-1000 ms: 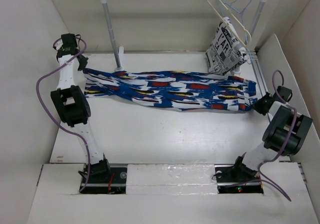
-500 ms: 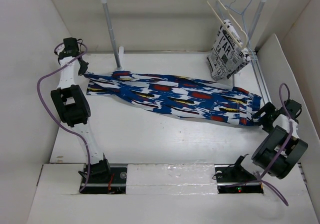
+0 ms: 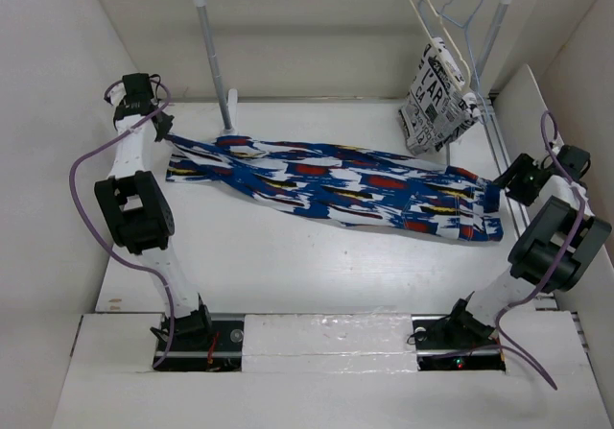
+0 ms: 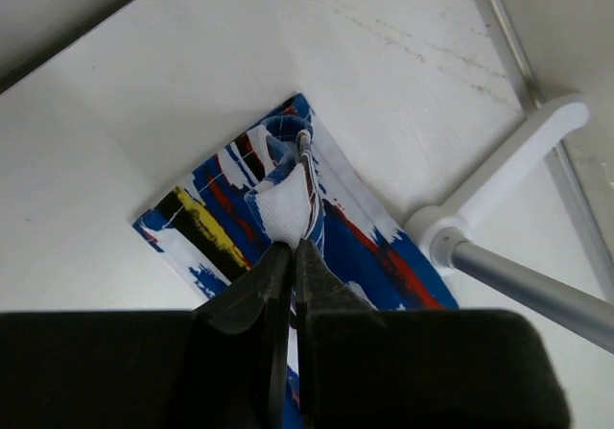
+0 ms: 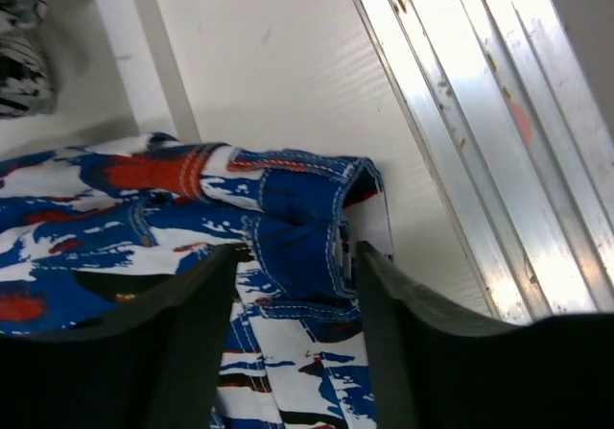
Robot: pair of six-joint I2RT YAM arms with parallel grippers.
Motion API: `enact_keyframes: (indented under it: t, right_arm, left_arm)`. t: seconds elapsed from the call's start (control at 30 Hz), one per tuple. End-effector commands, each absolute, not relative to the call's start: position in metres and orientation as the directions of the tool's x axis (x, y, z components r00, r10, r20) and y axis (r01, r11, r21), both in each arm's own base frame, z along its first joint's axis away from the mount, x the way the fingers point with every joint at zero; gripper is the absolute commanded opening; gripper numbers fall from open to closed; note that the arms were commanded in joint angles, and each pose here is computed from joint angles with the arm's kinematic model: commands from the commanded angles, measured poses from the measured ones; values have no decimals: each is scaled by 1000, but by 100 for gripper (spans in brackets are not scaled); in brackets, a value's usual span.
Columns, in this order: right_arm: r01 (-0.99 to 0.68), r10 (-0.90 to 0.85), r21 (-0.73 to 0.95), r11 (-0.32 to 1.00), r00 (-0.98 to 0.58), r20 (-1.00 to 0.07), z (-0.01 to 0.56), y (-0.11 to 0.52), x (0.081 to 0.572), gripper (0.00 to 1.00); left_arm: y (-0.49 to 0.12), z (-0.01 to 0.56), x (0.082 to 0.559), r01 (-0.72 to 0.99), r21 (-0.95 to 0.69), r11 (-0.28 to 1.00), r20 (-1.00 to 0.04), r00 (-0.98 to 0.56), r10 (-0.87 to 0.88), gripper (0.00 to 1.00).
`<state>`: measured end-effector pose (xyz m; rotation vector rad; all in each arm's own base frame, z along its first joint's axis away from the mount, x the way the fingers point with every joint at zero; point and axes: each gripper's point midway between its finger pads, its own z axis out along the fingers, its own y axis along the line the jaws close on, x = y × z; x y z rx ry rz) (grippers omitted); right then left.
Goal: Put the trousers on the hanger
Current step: Fold the trousers at the center of the board.
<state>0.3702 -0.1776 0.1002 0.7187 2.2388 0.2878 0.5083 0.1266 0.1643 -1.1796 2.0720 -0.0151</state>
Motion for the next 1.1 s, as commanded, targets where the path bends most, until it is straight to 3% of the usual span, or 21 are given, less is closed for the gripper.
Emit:
enact_keyframes:
  t: [0.0,0.27,0.37,0.4,0.6,1.07]
  right_arm:
    - [357,510,364,860,-599,-617,109,-184,373,61]
    - [387,520,347,854,-631,-576,86,-186,373,57]
    - [391,527,353,850,-648,-550,74,-181,372,44]
    - [389,522,349,853,-640,-563,77,-182,373,31]
    - [397,526,346,850,-619,-583,88,-184,373,1]
    - [481,567,369,795,-375,-733,156,-201,382,0]
  left_arm:
    - [126,208,516,-678,-457,576,-637,-203,-744,0]
    - [132,207,519,-685,-425,592,-660,-213,-720,0]
    - [132,204,519,-688,-419,593,-660,-218,-719,0]
    - [132,203,518,-689,-416,593,-660,-220,-718,0]
    - [131,204,513,-693,-414,590,-654,-224,-723,0]
    - [140,271,452,-714,-349,607,-755,-170,-633,0]
